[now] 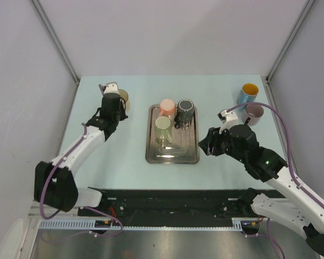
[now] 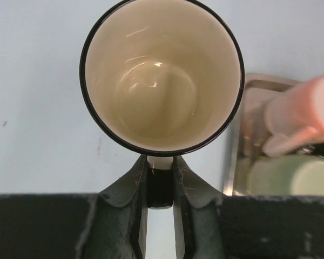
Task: Turn the mug right side up
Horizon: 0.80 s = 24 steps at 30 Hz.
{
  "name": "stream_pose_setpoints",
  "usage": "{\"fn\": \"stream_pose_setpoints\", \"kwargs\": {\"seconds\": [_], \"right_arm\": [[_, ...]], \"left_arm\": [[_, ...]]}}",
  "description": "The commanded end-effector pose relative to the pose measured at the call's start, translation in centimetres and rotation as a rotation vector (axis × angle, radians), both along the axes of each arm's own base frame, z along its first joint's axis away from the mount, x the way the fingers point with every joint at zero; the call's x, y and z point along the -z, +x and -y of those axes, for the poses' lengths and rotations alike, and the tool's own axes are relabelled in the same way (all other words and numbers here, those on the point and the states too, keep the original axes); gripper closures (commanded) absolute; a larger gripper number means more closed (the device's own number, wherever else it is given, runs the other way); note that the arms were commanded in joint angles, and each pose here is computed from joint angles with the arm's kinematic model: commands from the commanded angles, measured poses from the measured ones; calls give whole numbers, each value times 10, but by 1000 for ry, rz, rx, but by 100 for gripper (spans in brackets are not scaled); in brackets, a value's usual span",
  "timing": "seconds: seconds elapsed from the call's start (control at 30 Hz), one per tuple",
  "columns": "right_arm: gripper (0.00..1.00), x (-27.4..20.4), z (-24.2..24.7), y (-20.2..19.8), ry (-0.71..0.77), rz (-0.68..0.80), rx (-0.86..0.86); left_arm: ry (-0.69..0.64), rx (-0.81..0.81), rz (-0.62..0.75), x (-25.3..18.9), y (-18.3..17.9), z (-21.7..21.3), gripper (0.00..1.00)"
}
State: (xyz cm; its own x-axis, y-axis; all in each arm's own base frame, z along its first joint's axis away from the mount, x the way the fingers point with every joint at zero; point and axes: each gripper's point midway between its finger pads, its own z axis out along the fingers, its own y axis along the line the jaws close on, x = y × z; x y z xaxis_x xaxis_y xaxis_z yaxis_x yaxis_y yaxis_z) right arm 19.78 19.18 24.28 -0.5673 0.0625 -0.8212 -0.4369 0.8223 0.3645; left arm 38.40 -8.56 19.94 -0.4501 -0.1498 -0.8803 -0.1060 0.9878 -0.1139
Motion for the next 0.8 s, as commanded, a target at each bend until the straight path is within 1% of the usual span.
{"fn": "stream_pose_setpoints", "kwargs": {"seconds": [0.0,0.03,0.17,0.2,0.23,0.27,0.33,0.37,0.43,0.47,0.5,0.77], "right_arm": [[50,-6,3,11,-35,48,21],[50,-4,2,12,-40,44,20],[50,4,-5,20,-57,24,23],[50,5,-5,21,-58,21,27],[50,7,-7,22,-56,16,28],[50,8,-8,25,-57,14,33],[50,12,-10,27,-64,1,37],[50,13,-11,29,-63,-2,40],[50,17,-12,32,-72,-10,45],[50,18,-13,34,-71,-11,46],[50,22,-14,36,-77,-22,48],[51,27,-20,47,-49,-51,55]], "left_arm": [[-23,-97,100,-26,41,-32,100],[-32,-104,83,-15,52,-37,100],[-66,-106,67,7,76,-41,100],[-72,-103,65,9,80,-41,100],[-79,-102,91,6,88,-41,100],[-73,-102,60,21,94,-40,100],[-74,-106,63,21,107,-43,100],[-67,-100,38,34,112,-43,100],[-75,-100,41,35,123,-47,100],[-74,-100,17,47,127,-47,100],[-78,-96,26,43,133,-47,100],[-68,-100,-16,66,150,-53,100]]}}
